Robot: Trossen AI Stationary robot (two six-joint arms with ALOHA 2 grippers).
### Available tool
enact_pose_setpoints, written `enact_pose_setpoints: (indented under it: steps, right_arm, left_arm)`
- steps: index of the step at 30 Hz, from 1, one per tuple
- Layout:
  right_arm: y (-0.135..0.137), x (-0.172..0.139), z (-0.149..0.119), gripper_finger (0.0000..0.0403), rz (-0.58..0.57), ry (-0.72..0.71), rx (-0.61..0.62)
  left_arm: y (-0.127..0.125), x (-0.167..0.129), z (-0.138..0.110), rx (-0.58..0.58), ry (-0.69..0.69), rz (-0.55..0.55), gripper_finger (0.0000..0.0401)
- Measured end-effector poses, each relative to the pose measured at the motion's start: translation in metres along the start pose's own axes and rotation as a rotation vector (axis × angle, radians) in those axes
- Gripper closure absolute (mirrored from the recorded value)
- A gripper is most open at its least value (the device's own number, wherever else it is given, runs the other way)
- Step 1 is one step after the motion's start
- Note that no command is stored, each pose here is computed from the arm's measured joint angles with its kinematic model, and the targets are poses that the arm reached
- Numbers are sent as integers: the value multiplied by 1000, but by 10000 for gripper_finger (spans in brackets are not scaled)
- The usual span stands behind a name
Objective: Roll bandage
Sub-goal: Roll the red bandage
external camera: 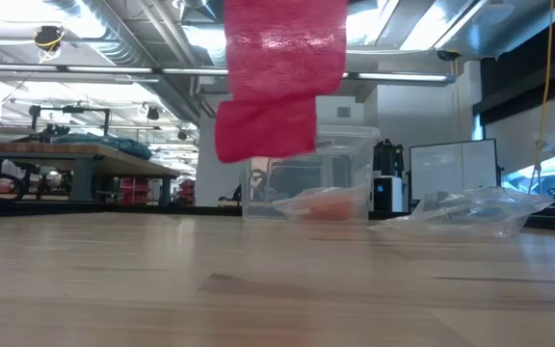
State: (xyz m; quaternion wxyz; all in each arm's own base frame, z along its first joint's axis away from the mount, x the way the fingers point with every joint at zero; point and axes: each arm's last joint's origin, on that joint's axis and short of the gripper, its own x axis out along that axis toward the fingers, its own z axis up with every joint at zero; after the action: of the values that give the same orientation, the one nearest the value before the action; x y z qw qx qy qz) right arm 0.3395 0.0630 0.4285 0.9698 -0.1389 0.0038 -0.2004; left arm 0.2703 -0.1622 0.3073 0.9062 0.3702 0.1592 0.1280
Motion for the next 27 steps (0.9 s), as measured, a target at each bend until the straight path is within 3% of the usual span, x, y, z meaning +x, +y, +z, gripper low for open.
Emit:
enact_pose_setpoints:
  steps: [5,9,15,20,27]
  right_arm:
    - [-19,14,-23,397,-1,156,91]
    - [-29,22,-47,381,75,290,203]
    - [-27,26,-86,294,201,410,316]
    - [-27,26,-115,209,178,501,378]
    - [-26,20,-123,136,237,576,439]
  left_arm:
    - [0,0,0,1,0,-1,397]
    - [-1,0,0,3,-3,-6,397]
    - [-1,0,0,1,-5,-10,397]
    - [-1,0,0,0,-3,-10,397]
    - [-1,0,0,-6,-1,-11,397]
